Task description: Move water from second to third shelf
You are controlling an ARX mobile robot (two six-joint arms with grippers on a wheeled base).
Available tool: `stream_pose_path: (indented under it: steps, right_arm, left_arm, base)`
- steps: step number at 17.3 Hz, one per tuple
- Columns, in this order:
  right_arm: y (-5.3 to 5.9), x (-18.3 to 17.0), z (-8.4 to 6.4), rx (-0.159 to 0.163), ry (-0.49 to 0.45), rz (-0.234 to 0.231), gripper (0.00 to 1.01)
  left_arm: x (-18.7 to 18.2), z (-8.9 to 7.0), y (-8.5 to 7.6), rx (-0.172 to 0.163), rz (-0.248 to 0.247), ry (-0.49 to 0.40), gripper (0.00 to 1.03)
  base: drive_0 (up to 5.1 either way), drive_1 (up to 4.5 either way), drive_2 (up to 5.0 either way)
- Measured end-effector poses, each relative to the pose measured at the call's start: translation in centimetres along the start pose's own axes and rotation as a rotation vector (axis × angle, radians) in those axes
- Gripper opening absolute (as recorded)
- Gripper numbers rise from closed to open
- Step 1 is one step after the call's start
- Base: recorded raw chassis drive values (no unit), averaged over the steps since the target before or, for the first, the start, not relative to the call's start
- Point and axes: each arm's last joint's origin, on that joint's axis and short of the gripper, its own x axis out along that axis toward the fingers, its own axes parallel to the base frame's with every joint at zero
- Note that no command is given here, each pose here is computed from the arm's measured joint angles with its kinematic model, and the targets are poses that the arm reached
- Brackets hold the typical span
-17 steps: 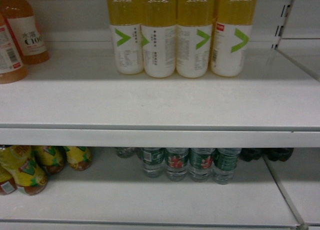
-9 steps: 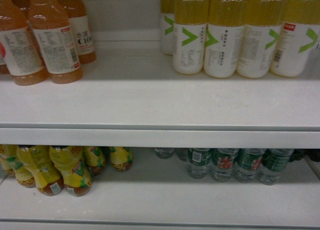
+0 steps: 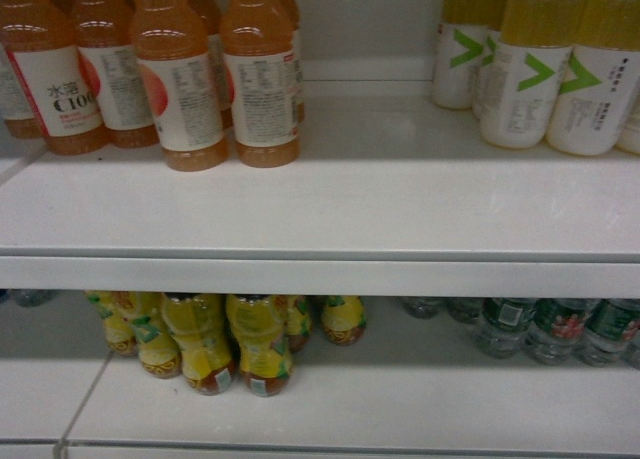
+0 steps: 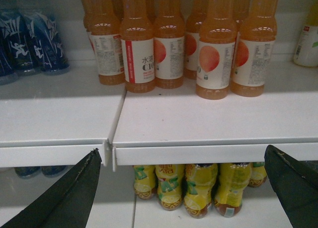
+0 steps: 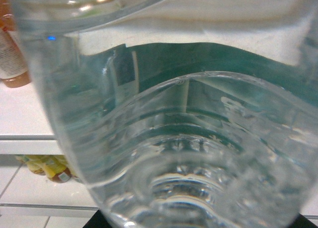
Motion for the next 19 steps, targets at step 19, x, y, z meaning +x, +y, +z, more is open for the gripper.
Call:
stream_pose_path:
  steps: [19]
  right_arm:
    - [0.00,-0.06,0.03,0.001,-0.003,0.002,0.39]
  left_arm:
    - [0.00,0.01,0.00,0.000,-0.001,-0.002,0.98]
  base:
    - [-5.0,2.45,2.4]
